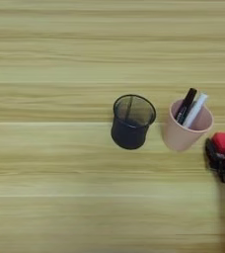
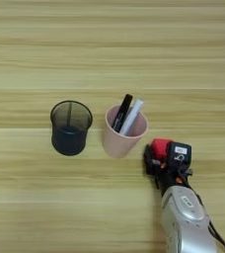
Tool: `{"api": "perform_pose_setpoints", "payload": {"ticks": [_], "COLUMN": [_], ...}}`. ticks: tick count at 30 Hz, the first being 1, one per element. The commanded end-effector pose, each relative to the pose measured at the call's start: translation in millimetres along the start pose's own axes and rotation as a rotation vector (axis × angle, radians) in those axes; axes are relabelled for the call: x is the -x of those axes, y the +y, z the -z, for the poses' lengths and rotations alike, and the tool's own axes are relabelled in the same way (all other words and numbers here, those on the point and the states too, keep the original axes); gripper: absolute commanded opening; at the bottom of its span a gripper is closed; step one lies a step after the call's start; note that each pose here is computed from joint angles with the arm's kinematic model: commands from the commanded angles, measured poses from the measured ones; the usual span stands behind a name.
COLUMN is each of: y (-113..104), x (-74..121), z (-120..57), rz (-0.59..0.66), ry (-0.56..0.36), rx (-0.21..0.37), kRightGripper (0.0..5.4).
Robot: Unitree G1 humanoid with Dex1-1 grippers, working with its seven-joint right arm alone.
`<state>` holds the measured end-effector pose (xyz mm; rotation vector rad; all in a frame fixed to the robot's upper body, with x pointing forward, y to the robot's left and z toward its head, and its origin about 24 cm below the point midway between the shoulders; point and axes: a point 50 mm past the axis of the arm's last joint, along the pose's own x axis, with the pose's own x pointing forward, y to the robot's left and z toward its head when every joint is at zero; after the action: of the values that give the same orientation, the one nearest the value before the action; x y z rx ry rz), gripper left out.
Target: Move the objects on the table
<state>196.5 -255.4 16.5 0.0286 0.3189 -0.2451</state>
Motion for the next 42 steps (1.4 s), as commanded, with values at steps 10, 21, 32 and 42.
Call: {"api": "perform_pose_setpoints", "payload": {"ticks": [10, 21, 32, 42], "y": [-1, 4, 4, 1], "x": [-2.4, 1.0, 2.5, 8.0], "z": [-15.0, -36.9, -42.9, -65.8], "rz": [0.009, 0.006, 0.014, 0.018], "ry": [-0.078, -0.231, -0.284, -0.395], "rx": [0.033, 0.051, 0.050, 0.058], "kRightGripper": [2.35, 2.35, 2.35, 2.35]}}
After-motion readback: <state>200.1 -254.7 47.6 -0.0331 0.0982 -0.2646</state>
